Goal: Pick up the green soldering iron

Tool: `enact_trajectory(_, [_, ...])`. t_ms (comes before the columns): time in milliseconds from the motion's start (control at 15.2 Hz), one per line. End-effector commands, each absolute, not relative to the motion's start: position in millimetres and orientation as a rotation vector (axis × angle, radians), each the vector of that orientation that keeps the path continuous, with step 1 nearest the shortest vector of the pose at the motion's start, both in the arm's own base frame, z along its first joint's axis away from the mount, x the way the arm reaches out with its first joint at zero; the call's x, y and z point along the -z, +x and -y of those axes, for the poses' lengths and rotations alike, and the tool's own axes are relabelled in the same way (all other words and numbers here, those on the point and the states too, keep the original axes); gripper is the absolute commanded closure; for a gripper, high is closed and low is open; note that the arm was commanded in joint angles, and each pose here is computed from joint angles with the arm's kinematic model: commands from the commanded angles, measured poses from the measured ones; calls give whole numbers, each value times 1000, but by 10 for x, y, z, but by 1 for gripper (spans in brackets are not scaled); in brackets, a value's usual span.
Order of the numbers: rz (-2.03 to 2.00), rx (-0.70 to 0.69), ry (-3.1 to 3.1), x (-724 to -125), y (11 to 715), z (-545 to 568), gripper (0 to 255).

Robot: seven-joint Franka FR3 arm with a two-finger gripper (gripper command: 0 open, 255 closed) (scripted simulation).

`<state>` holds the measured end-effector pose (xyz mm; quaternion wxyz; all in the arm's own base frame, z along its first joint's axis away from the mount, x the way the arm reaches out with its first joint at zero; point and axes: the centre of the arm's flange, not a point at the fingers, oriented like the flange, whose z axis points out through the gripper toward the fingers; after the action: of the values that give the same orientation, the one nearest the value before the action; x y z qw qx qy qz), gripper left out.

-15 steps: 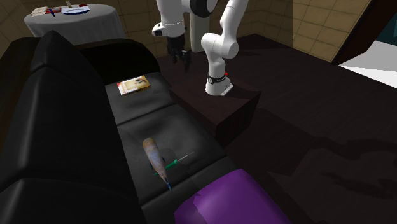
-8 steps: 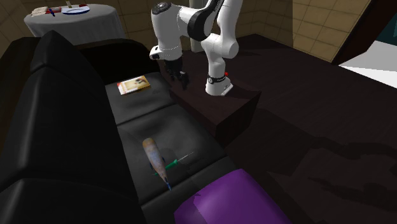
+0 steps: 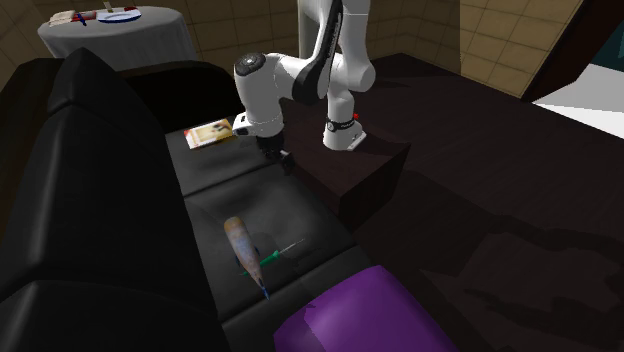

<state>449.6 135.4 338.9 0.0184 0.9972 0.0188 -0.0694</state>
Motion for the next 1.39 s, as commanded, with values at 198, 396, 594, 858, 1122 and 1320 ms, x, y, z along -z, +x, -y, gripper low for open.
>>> enact_trajectory(198, [-78,219,3100,-2904,4827,-1651,0])
enact_trajectory(396, [-91,222,3101,-2612,5024,-1834,0])
enact_trajectory(594, [-103,225,3102,-2320,5219,-2019,0])
enact_trajectory(858, [-119,229,3103,-1931,5476,-2268,0])
enact_trajectory(1122, [-136,233,3104,-1542,5729,-2521,0])
enact_trajectory(1320, [-141,234,3105,-1370,5806,-2600,0])
